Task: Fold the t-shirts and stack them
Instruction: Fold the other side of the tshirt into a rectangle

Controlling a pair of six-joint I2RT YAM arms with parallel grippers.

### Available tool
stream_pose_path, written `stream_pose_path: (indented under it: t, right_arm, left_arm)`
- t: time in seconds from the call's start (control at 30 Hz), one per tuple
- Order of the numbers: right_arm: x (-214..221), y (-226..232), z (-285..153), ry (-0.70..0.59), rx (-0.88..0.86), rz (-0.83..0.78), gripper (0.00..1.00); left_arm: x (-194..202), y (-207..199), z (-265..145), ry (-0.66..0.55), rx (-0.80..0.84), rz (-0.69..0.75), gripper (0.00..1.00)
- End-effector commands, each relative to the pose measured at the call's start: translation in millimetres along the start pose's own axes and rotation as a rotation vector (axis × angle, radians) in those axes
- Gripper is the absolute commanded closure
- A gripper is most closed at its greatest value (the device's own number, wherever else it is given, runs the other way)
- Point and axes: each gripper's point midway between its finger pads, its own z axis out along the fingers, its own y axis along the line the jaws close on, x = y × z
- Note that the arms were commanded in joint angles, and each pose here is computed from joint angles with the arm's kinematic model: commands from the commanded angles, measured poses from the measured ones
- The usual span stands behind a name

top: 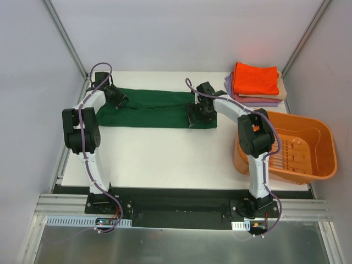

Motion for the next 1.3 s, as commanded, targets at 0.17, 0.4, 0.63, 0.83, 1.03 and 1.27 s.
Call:
stream_pose_path:
  t: [0.17, 0.4, 0.63, 0.83, 1.03, 1.27]
  right_arm:
    - [3, -13, -4, 0.008, 0.037, 0.027, 0.04]
    - [5, -18, -5, 0.008, 0.048, 0.037, 0.04]
    - [4, -19, -7, 0.003, 0.048, 0.038, 0.04]
    - [5, -21, -7, 0.004, 0.047, 0.041, 0.04]
    - [1, -22, -12, -0.012, 0.05, 0.037, 0.04]
    - [-21, -19, -34, -0.091, 0.056, 0.018, 0.04]
  left_arm:
    - [-7, -15, 12, 0.004, 0.027, 0.051, 1.0]
    - [-16, -35, 15, -0.012, 0.069, 0.134, 1.0]
    - [-20, -65, 28, -0.029, 0.128, 0.28, 1.0]
    - [-10, -88, 52, 0.036, 0.232, 0.39, 1.0]
    - [-11, -100, 36, 0.03, 0.286, 0.478, 0.46]
    - [-7, -141, -14, -0.044, 0.351, 0.545, 0.01]
